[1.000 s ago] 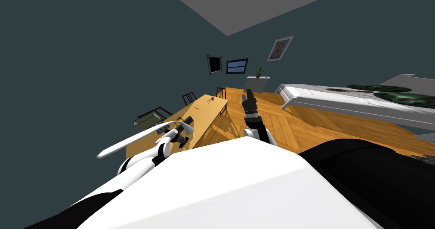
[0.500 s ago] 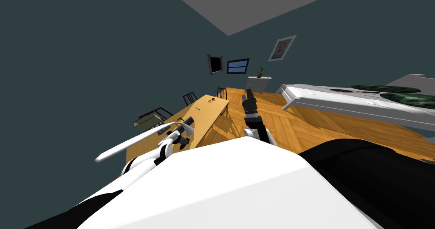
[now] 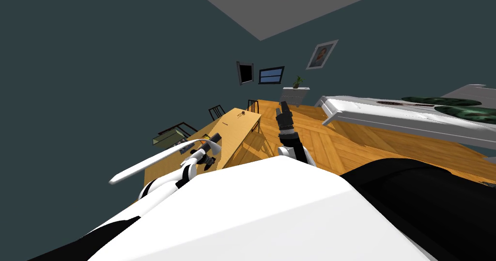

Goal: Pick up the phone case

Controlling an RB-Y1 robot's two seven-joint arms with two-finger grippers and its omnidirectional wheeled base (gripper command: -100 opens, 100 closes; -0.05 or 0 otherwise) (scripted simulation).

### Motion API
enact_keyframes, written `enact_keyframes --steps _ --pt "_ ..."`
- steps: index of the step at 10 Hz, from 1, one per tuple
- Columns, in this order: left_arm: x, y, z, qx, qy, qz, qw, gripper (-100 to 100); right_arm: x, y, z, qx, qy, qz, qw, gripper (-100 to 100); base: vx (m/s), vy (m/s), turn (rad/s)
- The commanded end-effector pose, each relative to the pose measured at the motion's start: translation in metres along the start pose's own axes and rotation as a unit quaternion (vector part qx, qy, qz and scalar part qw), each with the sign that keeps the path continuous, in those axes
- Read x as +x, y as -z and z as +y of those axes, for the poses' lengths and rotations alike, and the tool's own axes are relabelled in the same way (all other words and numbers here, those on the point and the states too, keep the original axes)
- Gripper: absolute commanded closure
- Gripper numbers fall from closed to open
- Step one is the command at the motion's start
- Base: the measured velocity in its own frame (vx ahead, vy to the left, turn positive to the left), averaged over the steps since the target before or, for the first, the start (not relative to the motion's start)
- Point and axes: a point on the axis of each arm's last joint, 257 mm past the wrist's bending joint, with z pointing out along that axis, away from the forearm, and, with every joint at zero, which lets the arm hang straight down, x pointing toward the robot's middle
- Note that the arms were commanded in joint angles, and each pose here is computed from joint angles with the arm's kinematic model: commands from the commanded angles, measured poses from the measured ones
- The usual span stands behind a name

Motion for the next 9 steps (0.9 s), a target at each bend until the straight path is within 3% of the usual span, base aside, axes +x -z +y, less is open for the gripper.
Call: enact_keyframes --steps 1,2,3,6,9 --pt "0.0 0.0 0.0 0.0 0.0 0.0 1.0 100 0.0 0.0 0.0 0.0 0.0 0.0 1.0 0 0.0 0.0 0.0" --pt "0.0 0.0 0.0 0.0 0.0 0.0 1.0 0 0.0 0.0 0.0 0.0 0.0 0.0 1.0 0 0.0 0.0 0.0" --pt "0.002 0.011 -0.012 0.001 0.003 0.0 1.0 100 0.0 0.0 0.0 0.0 0.0 0.0 1.0 0 -0.042 -0.015 -0.035" --pt "0.011 0.023 -0.028 0.012 0.0 0.007 0.9999 100 0.0 0.0 0.0 0.0 0.0 0.0 1.0 0 -0.051 -0.03 -0.014" --pt "0.003 0.018 -0.019 0.001 0.004 -0.001 1.0 100 0.0 0.0 0.0 0.0 0.0 0.0 1.0 0 -0.003 -0.003 0.001"
